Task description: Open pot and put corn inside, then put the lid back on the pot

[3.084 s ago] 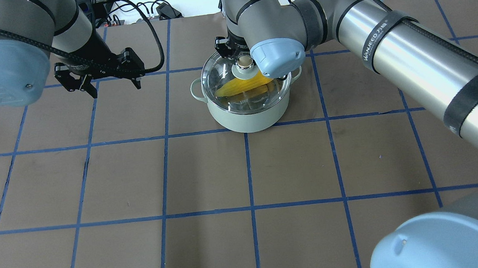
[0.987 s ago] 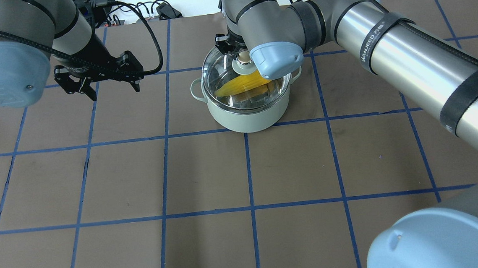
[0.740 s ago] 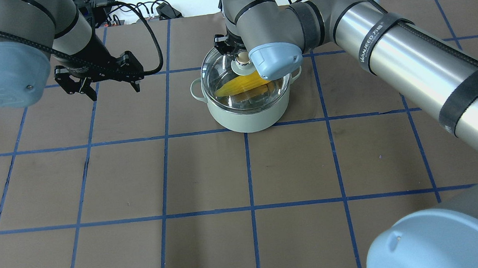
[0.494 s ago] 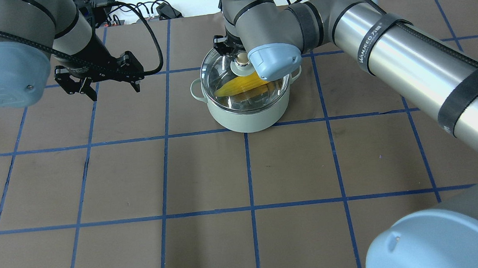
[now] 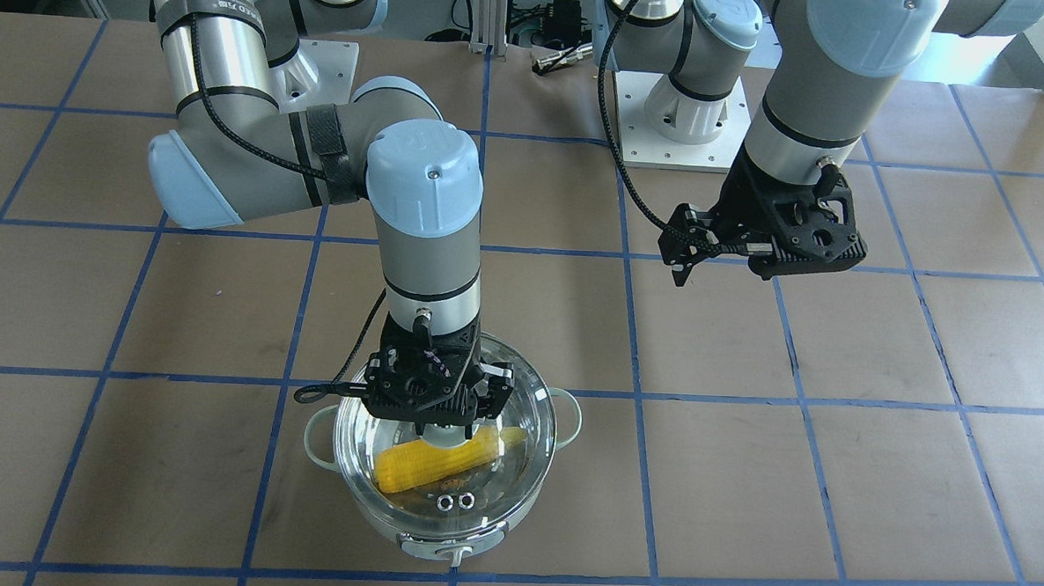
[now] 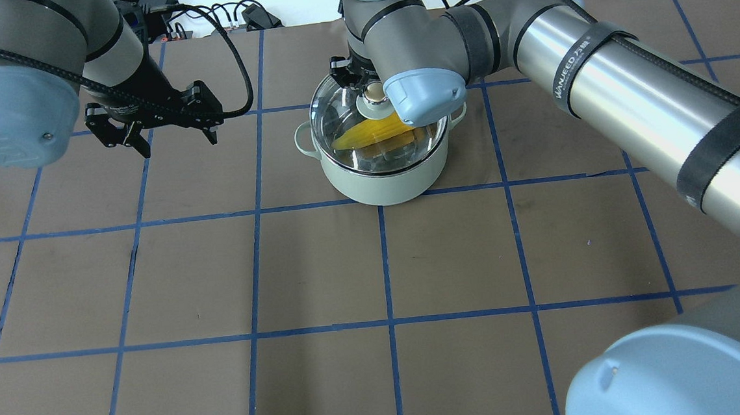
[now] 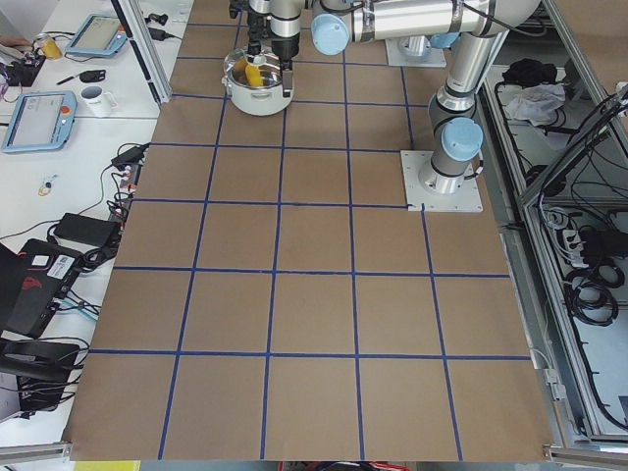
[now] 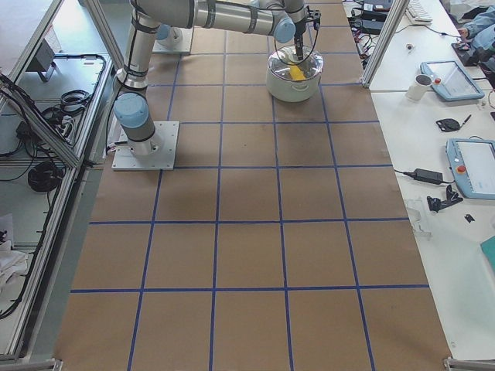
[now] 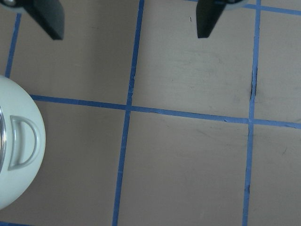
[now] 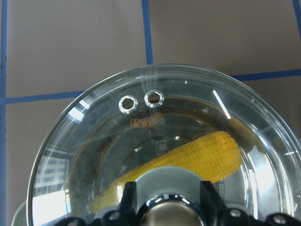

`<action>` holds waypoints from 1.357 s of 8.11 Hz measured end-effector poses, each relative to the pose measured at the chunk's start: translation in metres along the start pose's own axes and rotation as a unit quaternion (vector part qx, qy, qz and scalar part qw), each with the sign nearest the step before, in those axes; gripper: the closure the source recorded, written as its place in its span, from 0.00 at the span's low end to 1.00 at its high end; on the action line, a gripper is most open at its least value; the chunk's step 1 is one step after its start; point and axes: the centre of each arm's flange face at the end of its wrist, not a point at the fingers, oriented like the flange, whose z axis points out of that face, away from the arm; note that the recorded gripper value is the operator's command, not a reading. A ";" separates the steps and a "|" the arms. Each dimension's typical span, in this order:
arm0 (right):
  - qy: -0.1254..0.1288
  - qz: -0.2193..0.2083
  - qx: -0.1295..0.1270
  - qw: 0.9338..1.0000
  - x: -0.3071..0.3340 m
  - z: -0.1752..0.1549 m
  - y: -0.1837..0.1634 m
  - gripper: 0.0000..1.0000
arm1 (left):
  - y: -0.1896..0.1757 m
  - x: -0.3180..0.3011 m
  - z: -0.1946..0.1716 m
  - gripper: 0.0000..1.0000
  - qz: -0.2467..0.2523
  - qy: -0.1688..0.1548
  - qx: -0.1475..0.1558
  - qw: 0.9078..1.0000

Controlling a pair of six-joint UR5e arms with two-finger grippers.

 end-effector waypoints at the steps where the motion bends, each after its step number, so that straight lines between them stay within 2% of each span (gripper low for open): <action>1: -0.001 -0.001 -0.002 1.000 0.000 0.000 0.000 1.00 | 0.000 0.000 0.000 0.00 0.000 0.000 0.000 1.000; 8: 0.005 -0.010 -0.007 1.000 0.001 0.003 0.003 1.00 | 0.001 0.000 0.003 0.00 0.000 -0.002 -0.002 1.000; 9: 0.006 -0.011 -0.007 1.000 0.002 0.003 0.003 0.59 | 0.001 0.000 0.005 0.00 0.000 -0.003 -0.004 1.000; 10: 0.006 -0.012 -0.007 1.000 0.002 0.004 0.003 0.01 | 0.002 0.000 0.007 0.00 0.000 -0.003 -0.004 1.000; 11: 0.006 -0.012 -0.007 1.000 0.002 0.004 0.003 0.00 | 0.002 0.000 0.008 0.00 0.000 -0.002 -0.004 1.000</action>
